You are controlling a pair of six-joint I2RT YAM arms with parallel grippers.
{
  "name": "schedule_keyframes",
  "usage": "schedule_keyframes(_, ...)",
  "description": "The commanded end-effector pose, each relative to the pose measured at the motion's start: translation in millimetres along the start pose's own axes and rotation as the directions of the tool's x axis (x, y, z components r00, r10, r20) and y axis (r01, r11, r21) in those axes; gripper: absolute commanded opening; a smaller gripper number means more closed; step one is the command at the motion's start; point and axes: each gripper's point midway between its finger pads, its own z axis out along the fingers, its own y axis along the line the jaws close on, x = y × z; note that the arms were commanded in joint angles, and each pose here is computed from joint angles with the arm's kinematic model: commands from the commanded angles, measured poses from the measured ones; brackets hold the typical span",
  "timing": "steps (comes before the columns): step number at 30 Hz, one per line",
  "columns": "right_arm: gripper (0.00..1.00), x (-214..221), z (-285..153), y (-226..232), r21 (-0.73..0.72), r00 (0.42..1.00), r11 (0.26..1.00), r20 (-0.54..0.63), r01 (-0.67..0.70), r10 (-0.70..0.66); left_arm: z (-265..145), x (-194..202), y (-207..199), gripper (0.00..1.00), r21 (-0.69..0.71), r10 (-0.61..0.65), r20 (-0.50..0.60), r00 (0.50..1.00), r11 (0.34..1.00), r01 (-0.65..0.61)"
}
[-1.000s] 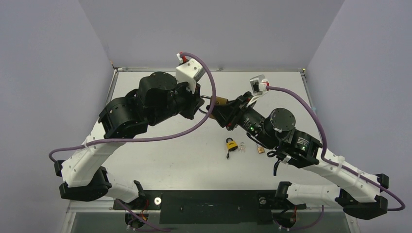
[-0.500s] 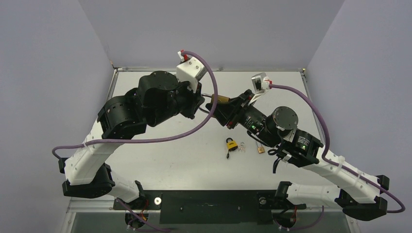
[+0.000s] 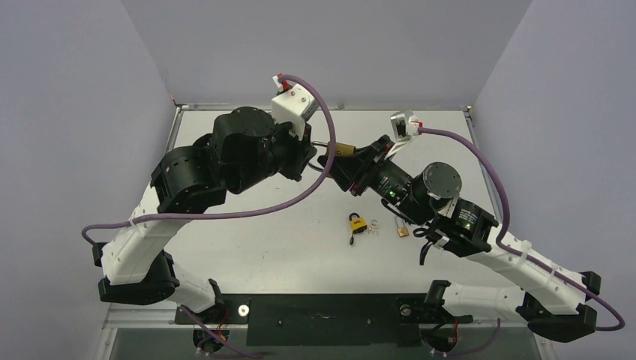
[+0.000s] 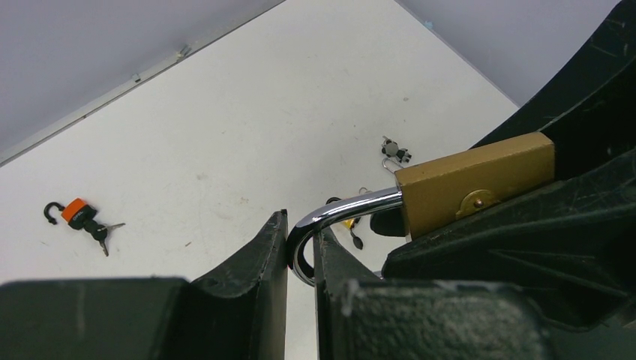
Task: Lock with the key
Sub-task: Lock the lock.
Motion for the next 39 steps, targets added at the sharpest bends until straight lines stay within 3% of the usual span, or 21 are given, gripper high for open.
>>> schedule_keyframes(1,0.00,215.4,25.8,-70.1,0.120,0.817,0.989,-0.577,0.082,0.002,-113.8,-106.9,-229.5,0.00,0.918,-0.330,0.181,0.926,0.395,-0.039)
schedule_keyframes(8,0.00,225.1,27.0,-74.2,0.126,0.808,0.989,-0.589,0.078,0.011,-126.2,-108.9,-221.3,0.00,0.922,-0.361,0.202,0.910,0.383,-0.053)
schedule_keyframes(13,0.00,226.0,27.0,-75.7,0.133,0.810,0.988,-0.587,0.077,0.016,-124.8,-107.3,-212.5,0.00,0.903,-0.356,0.219,0.909,0.426,-0.051)
schedule_keyframes(15,0.00,223.0,26.0,-77.3,0.143,0.815,0.986,-0.579,0.080,0.018,-118.7,-105.8,-202.3,0.00,0.876,-0.353,0.234,0.906,0.481,-0.039)
schedule_keyframes(19,0.00,207.3,25.3,-79.8,0.158,0.839,0.985,-0.544,0.074,0.024,-87.4,-97.8,-161.6,0.00,0.747,-0.361,0.267,0.893,0.663,0.045)
schedule_keyframes(24,0.00,176.0,24.3,-89.0,0.177,0.885,0.983,-0.464,0.038,0.049,-39.0,-66.9,-89.7,0.00,0.460,-0.331,0.290,0.898,0.871,0.173)
schedule_keyframes(27,0.00,154.7,25.0,-89.3,0.161,0.912,0.987,-0.406,0.006,0.061,-17.9,-45.1,-57.0,0.00,0.277,-0.257,0.282,0.924,0.944,0.178)
schedule_keyframes(30,0.00,142.6,25.5,-86.6,0.137,0.928,0.991,-0.367,-0.008,0.059,-4.3,-32.0,-33.8,0.00,0.140,-0.208,0.278,0.938,0.975,0.174)
schedule_keyframes(34,0.12,130.6,24.4,-83.8,0.115,0.942,0.993,-0.331,-0.012,0.049,2.8,-23.1,-18.4,0.00,0.061,-0.175,0.286,0.942,0.985,0.164)
schedule_keyframes(39,0.38,115.0,19.2,-82.0,0.099,0.958,0.995,-0.284,-0.003,0.031,3.6,-21.2,1.1,0.00,-0.016,-0.172,0.319,0.932,0.982,0.186)
